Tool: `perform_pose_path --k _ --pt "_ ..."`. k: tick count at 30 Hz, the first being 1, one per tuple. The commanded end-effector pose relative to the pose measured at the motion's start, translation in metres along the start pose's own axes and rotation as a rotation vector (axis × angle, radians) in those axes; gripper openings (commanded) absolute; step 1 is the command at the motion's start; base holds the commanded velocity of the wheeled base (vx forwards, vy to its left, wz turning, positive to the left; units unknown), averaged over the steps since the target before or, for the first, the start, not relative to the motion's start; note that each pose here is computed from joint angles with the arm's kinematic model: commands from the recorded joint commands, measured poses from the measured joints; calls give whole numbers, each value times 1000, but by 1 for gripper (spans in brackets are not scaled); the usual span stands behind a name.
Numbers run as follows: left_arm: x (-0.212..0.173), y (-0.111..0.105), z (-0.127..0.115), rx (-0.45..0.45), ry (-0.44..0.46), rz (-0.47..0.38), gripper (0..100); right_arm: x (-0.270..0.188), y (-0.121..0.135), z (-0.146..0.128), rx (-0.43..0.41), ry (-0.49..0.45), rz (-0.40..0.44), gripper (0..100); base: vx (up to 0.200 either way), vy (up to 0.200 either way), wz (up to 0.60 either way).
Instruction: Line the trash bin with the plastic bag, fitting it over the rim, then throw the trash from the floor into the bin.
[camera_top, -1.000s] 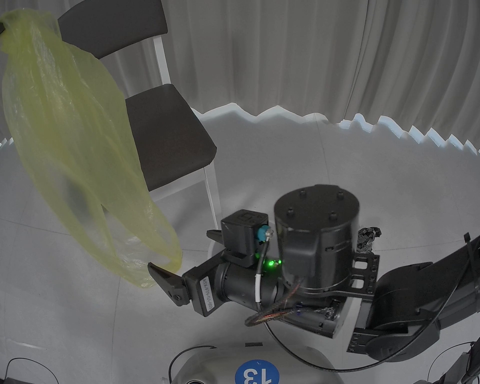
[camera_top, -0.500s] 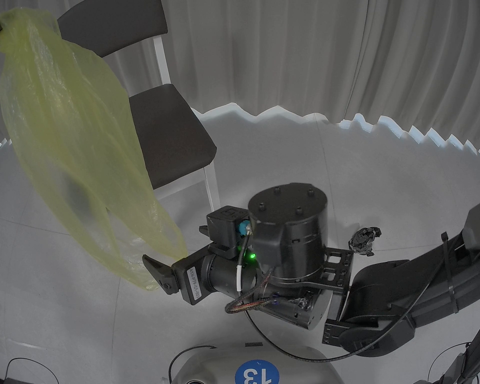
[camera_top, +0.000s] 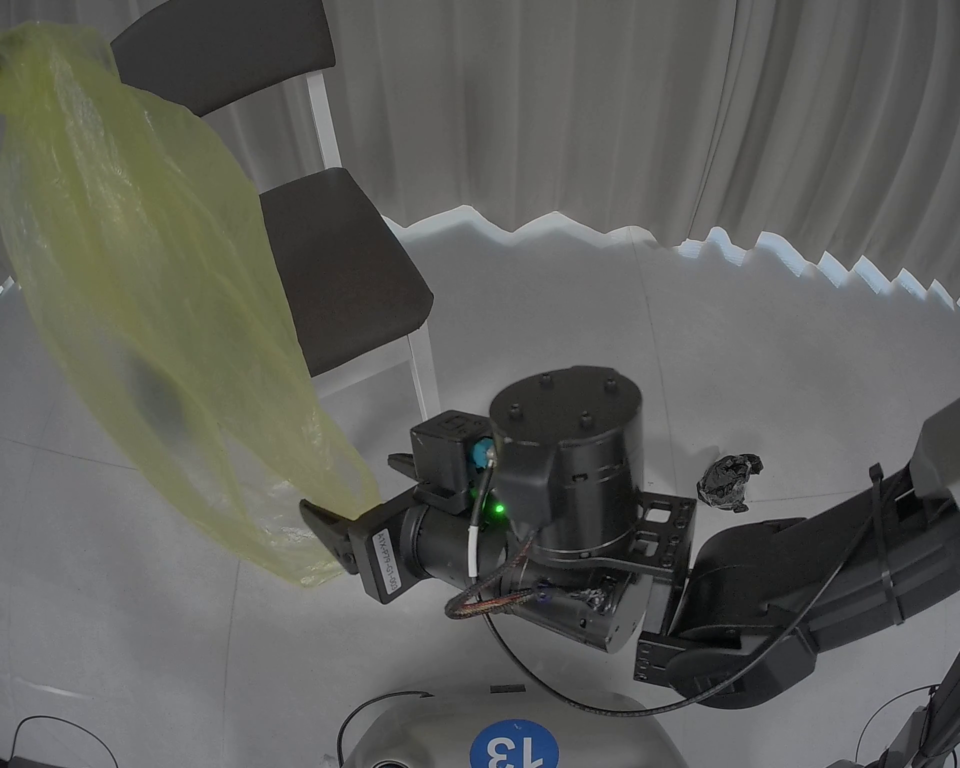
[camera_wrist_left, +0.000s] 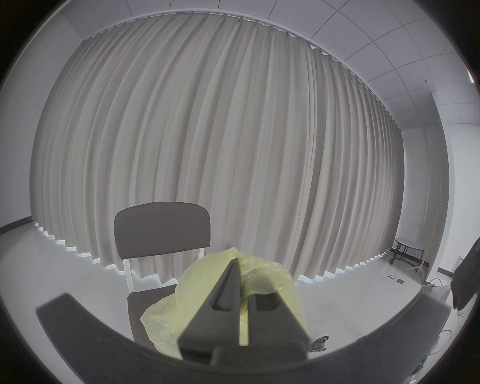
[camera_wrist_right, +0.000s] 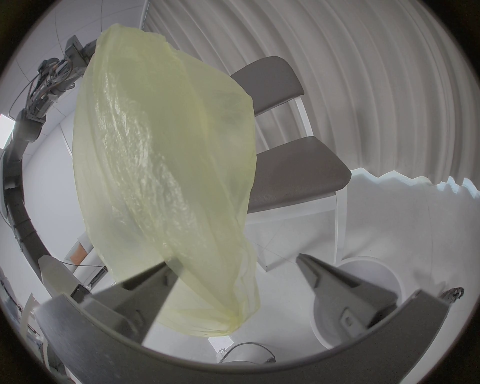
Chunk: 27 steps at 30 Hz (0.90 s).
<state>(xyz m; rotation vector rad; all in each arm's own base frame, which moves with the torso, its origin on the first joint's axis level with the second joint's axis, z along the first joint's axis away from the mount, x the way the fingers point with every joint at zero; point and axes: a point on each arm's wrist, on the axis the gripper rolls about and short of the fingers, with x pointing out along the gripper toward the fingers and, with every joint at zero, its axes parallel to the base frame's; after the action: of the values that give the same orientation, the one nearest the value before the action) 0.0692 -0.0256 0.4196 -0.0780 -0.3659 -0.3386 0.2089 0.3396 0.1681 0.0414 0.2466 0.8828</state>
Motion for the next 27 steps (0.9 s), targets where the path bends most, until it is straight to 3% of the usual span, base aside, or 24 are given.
perform_pose_path --k 1,27 --pt "-1 0 1 -1 -4 0 0 0 0 -1 -3 2 0 0 0 0 0" --pt "-4 0 -7 -7 26 -11 0 -21 -8 5 0 5 -22 0 0 0 0"
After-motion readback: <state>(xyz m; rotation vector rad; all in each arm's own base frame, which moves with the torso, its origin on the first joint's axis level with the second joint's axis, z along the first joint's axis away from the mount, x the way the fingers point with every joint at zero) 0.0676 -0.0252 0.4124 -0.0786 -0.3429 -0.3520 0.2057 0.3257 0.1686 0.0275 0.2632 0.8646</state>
